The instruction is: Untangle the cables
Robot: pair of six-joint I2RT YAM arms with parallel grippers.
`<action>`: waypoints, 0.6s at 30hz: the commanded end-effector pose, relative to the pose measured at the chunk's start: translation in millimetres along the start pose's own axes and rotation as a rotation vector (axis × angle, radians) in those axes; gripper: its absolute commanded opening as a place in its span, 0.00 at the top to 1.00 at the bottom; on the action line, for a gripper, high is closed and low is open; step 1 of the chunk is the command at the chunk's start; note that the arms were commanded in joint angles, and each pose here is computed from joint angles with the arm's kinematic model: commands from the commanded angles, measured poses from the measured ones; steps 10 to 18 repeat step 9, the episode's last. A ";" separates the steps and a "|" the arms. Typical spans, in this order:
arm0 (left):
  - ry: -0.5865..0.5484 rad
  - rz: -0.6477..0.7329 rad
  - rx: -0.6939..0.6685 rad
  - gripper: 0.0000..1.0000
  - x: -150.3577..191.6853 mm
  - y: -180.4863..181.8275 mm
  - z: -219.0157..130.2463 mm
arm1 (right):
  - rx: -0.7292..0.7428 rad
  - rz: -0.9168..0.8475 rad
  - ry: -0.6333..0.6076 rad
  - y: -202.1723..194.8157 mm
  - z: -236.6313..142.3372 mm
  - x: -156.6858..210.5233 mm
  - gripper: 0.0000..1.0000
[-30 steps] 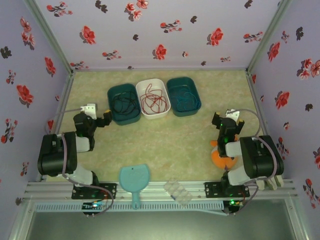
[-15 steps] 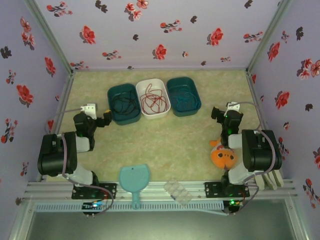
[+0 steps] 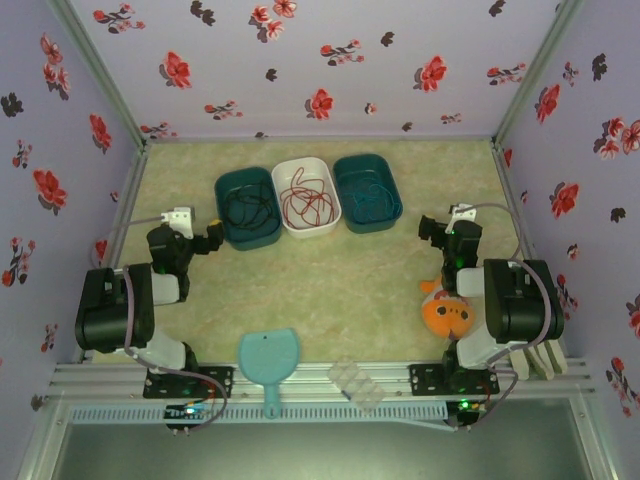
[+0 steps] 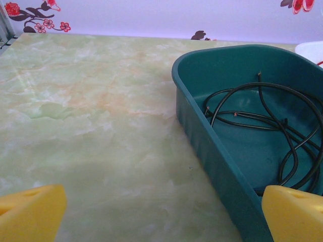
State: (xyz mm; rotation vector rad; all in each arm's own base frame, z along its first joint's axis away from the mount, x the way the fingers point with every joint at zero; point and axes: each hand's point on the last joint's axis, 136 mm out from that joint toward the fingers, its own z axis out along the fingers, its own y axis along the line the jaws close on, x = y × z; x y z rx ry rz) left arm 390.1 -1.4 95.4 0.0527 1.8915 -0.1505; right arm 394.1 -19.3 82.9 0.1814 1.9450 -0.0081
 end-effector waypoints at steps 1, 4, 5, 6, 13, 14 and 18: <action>-0.030 0.027 -0.006 0.00 -2.9 1.4 -3.3 | -0.009 0.003 -0.007 1.9 2.0 -4.0 0.01; -0.039 0.028 -0.005 0.00 -3.4 1.1 -4.3 | -0.010 0.003 -0.008 2.2 1.9 -4.5 0.01; -0.035 0.026 -0.006 0.00 -3.6 1.5 -3.6 | -0.010 0.003 -0.008 2.2 1.8 -4.6 0.01; -0.030 0.026 -0.006 0.00 -3.3 1.6 -3.1 | -0.010 0.003 -0.007 2.1 2.0 -4.1 0.01; -0.038 0.027 -0.005 0.00 -3.1 1.1 -4.5 | -0.010 0.003 -0.008 2.1 2.0 -4.4 0.01; -0.038 0.027 -0.005 0.00 -3.1 1.1 -4.5 | -0.010 0.003 -0.008 2.1 2.0 -4.4 0.01; -0.038 0.027 -0.005 0.00 -3.1 1.1 -4.5 | -0.010 0.003 -0.008 2.1 2.0 -4.4 0.01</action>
